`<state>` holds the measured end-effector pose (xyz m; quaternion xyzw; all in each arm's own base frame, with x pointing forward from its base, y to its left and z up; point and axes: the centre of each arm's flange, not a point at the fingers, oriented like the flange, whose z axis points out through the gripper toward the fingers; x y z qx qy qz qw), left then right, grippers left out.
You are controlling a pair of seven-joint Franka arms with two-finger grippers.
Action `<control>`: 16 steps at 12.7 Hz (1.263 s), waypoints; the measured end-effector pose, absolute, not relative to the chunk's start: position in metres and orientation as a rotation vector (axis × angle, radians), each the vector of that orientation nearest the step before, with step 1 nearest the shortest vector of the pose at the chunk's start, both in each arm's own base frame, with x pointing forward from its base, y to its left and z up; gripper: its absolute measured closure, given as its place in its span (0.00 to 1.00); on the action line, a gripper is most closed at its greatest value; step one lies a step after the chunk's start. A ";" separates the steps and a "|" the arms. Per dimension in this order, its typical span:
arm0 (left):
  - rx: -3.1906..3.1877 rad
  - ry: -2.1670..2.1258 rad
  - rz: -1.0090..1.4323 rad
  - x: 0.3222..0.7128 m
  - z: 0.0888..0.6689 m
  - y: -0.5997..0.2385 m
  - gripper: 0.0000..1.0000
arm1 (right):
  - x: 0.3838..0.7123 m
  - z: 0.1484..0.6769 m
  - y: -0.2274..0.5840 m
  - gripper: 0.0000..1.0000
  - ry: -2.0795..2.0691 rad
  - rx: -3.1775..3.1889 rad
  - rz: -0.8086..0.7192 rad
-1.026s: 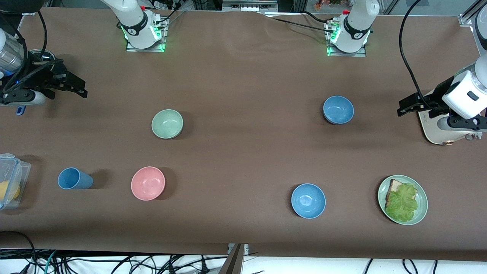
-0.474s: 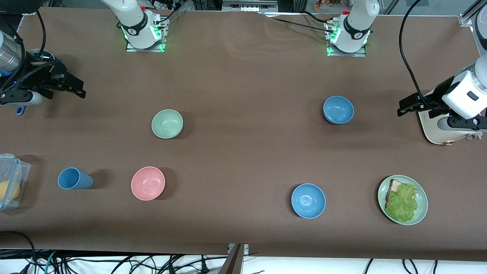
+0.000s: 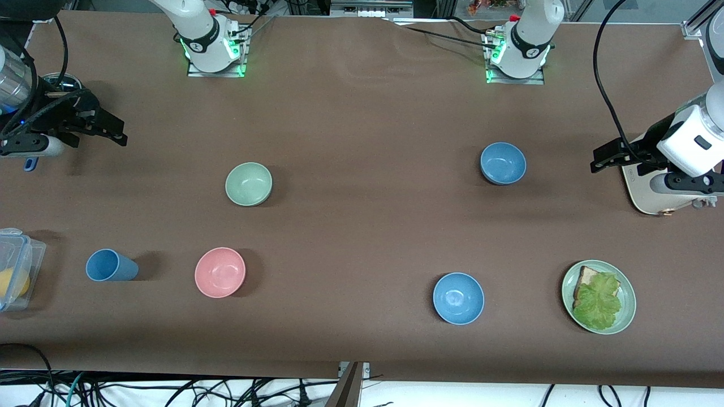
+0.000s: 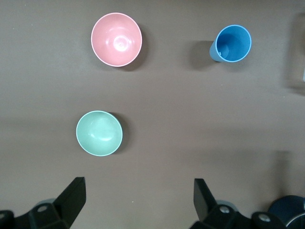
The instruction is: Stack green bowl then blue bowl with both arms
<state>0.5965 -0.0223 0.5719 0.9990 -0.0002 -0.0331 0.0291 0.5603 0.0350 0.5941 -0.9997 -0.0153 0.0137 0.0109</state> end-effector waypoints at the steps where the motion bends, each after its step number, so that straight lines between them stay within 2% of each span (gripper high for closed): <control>1: 3.082 -0.001 -0.102 0.596 0.572 -0.022 0.00 | 0.560 0.594 0.034 0.00 -0.046 -3.119 0.044; 10: 3.082 -0.001 -0.102 0.596 0.572 -0.022 0.00 | 0.561 0.593 0.032 0.00 -0.039 -3.120 0.043; 12: 3.082 -0.001 -0.102 0.597 0.572 -0.022 0.00 | 0.567 0.591 0.034 0.00 -0.044 -3.119 -0.002; 14: 3.082 -0.001 -0.102 0.597 0.572 -0.022 0.00 | 0.579 0.576 0.038 0.00 -0.049 -3.120 -0.004; 16: 3.082 -0.001 -0.101 0.597 0.572 -0.022 0.00 | 0.591 0.542 0.041 0.00 -0.054 -3.124 0.083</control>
